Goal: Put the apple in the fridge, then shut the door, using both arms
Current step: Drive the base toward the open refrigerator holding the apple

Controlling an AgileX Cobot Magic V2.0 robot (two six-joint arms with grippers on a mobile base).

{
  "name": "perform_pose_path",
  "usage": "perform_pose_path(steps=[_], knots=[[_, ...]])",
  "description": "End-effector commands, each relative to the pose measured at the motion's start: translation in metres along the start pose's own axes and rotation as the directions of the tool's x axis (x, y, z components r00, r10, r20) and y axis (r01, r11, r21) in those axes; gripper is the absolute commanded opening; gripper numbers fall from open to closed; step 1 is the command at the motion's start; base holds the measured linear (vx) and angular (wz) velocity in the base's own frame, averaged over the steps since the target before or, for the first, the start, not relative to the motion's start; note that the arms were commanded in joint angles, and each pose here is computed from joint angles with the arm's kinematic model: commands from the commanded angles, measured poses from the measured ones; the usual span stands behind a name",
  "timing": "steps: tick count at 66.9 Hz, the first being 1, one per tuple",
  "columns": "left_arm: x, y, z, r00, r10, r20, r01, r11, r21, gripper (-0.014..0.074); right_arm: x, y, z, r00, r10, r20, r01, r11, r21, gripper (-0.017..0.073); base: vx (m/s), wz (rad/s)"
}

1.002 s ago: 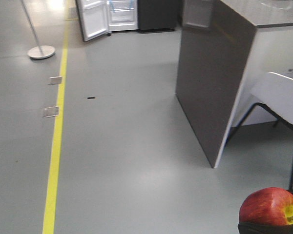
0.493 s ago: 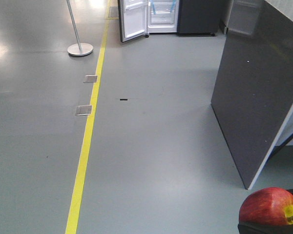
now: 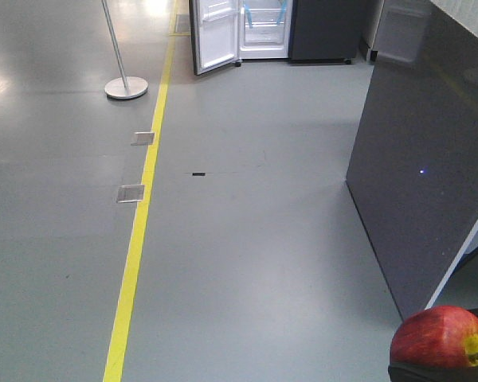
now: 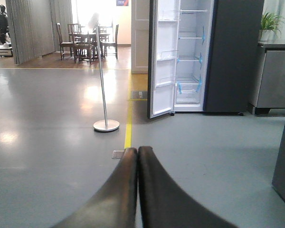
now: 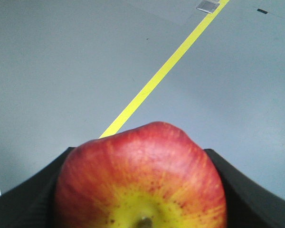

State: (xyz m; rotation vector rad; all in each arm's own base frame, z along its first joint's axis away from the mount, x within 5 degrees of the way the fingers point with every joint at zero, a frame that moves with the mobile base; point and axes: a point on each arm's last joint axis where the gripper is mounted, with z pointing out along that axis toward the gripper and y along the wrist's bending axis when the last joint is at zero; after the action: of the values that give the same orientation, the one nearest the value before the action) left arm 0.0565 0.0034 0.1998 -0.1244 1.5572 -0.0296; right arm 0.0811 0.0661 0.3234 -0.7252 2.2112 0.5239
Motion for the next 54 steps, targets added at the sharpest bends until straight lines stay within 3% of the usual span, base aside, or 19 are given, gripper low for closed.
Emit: perform_pose_path(steps=[1, 54], knots=[[-0.0136, -0.0009, -0.0023, 0.995, -0.007, 0.103, 0.007, 1.0, 0.004, -0.0006, -0.0115, 0.0012, -0.0057, 0.996, -0.005, 0.084, 0.005, 1.0, 0.002, 0.0087, 0.23, -0.08], [-0.0136, -0.0009, -0.0023, 0.995, -0.007, 0.103, 0.007, 1.0, 0.004, -0.0006, -0.0118, 0.0011, -0.0057, 0.996, -0.005, 0.087, 0.005, 1.0, 0.003, 0.0087, 0.28, -0.06]])
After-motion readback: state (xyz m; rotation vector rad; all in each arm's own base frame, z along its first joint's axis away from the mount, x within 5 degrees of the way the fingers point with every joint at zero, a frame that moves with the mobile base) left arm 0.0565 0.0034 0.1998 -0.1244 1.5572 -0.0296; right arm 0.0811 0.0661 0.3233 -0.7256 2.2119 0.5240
